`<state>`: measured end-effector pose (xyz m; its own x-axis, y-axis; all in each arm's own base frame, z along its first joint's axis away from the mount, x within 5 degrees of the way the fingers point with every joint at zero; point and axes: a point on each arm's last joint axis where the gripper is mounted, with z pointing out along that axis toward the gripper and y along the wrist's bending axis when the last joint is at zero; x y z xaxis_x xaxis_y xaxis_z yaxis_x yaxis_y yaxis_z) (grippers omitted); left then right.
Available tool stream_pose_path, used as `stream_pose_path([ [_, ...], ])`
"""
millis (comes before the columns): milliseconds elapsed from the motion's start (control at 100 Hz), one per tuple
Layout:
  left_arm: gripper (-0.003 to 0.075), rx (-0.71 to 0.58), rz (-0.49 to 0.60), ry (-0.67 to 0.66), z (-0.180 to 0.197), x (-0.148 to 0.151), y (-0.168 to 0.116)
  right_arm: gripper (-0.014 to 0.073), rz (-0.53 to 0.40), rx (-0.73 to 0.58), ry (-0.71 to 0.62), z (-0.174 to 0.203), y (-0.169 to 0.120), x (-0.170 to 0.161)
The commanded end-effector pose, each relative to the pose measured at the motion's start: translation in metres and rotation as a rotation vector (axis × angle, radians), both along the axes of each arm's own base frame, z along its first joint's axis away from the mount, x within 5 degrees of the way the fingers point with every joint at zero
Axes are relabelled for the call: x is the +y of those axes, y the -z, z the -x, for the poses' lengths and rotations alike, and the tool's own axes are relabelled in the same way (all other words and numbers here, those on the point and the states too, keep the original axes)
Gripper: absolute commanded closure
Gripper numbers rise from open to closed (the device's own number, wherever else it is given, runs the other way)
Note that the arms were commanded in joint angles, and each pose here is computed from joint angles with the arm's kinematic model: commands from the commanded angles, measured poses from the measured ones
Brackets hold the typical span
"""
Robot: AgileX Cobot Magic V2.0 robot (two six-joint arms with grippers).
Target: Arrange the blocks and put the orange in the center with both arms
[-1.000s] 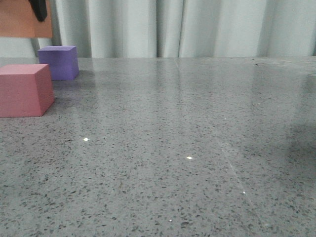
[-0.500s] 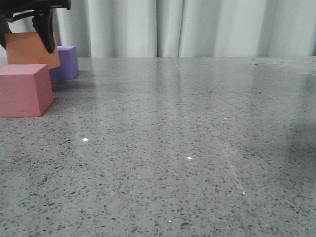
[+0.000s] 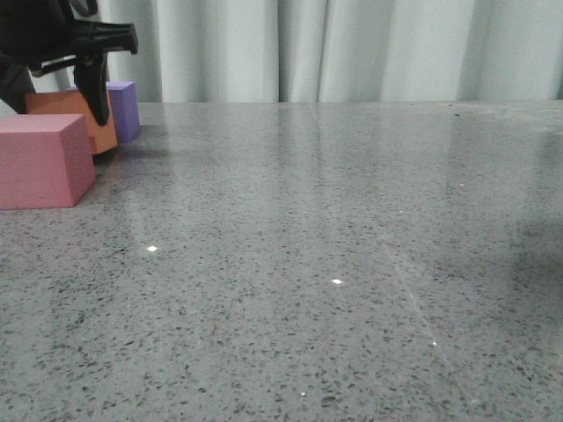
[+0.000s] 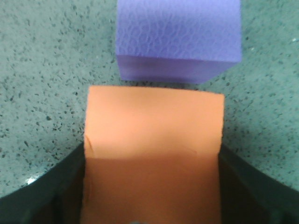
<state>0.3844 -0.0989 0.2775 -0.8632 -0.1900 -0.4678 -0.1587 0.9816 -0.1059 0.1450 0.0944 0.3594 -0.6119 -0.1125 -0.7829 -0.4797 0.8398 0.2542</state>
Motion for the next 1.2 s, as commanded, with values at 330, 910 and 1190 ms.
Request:
stream_pose_path([
  [330,0.0193,-0.080,0.033,0.014,-0.001,-0.002,-0.019,0.0014,-0.055,-0.082,0.015,-0.001,-0.015,0.000],
  [910,0.0113,-0.296,0.026,0.069,0.029,0.008,-0.086,0.0014,-0.061,-0.079,0.014,-0.001,-0.015,0.000],
  [1190,0.0234,-0.458,-0.002,0.120,0.082,0.024,-0.136,0.0014,-0.081,-0.117,0.023,0.001,-0.019,-0.002],
])
